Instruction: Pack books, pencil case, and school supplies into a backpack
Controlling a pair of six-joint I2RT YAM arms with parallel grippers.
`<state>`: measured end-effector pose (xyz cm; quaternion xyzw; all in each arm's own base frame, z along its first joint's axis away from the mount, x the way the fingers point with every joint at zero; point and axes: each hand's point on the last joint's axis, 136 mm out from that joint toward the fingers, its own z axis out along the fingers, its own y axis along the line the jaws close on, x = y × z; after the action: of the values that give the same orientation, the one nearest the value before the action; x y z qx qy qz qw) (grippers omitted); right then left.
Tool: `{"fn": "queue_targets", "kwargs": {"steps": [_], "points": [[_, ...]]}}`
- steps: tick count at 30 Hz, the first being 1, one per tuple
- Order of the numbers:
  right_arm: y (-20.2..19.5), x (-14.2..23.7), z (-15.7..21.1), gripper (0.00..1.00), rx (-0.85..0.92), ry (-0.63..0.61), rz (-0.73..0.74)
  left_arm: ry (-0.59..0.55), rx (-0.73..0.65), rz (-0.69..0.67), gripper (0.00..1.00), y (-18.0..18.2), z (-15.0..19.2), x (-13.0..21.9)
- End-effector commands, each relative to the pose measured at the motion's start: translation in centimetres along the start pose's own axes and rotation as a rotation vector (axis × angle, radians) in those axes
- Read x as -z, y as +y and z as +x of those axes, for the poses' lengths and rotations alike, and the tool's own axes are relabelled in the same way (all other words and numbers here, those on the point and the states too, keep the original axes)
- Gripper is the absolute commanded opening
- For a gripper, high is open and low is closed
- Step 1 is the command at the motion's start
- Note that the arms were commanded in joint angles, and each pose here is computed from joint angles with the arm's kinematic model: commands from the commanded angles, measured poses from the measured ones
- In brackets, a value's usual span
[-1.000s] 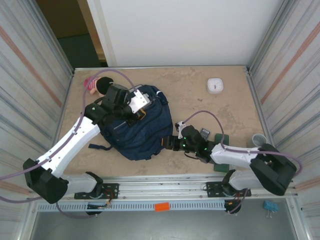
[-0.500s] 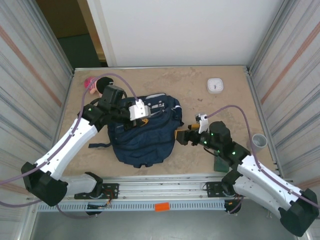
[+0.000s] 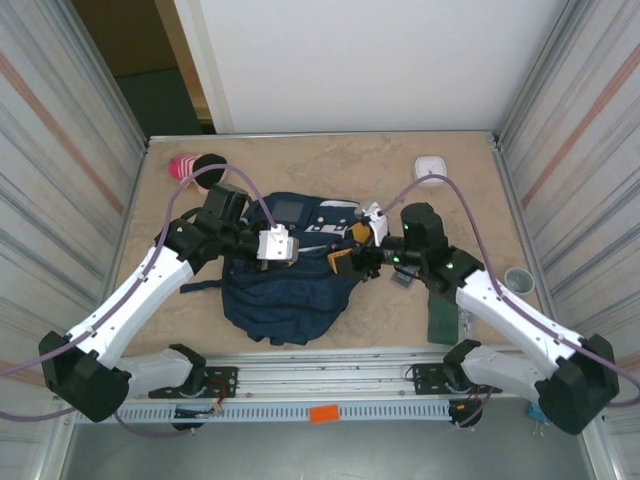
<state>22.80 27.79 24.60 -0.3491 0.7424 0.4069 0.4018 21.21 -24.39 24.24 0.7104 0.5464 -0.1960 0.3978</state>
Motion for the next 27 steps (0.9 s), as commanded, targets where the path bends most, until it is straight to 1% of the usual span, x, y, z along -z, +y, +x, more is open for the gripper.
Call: {"fn": "queue_targets", "kwargs": {"steps": [1, 5, 6, 8, 10, 12, 13, 14, 16, 19, 22, 27], "points": [[2.8, -0.7, -1.0, 0.90, 0.113, 0.014, -0.175, -0.141, -0.090, -0.053, 0.00, 1.0, -3.5, 1.0], [2.8, -2.1, -1.1, 0.91, 0.120, 0.039, -0.219, -0.173, -0.066, -0.032, 0.00, 0.9, -4.1, 0.9], [2.8, -2.5, -1.3, 0.87, 0.119, 0.044, -0.234, -0.180, -0.058, -0.028, 0.00, 0.9, -4.2, 0.9], [2.7, -3.2, -1.5, 0.64, 0.116, 0.057, -0.254, -0.181, -0.037, -0.025, 0.00, 1.0, -4.3, 0.8], [1.9, -3.5, -1.5, 0.34, 0.106, 0.071, -0.231, -0.153, -0.001, -0.048, 0.01, 1.5, -3.8, 0.8], [1.3, -3.1, -1.7, 0.07, 0.093, 0.078, -0.237, -0.092, 0.045, -0.087, 0.03, 2.2, -2.8, 0.8], [1.1, -2.7, -2.0, 0.03, 0.086, 0.069, -0.245, -0.066, 0.077, -0.102, 0.06, 2.5, -2.3, 0.8], [1.3, -2.5, -2.2, 0.01, 0.090, 0.057, -0.251, -0.053, 0.103, -0.109, 0.11, 2.6, -2.1, 0.8], [1.9, -2.1, -2.7, 0.00, 0.134, 0.014, -0.262, -0.046, 0.185, -0.104, 0.32, 2.6, -2.0, 0.8], [2.8, -1.8, -2.8, 0.00, 0.165, -0.004, -0.279, -0.059, 0.284, -0.073, 0.49, 2.5, -2.4, 0.5], [3.1, -2.0, -2.6, 0.00, 0.164, 0.005, -0.293, -0.061, 0.345, -0.044, 0.58, 2.6, -2.5, -0.2], [3.5, -2.3, -2.3, 0.00, 0.162, 0.016, -0.310, -0.041, 0.365, 0.043, 0.65, 1.8, -2.3, -1.9]]}}
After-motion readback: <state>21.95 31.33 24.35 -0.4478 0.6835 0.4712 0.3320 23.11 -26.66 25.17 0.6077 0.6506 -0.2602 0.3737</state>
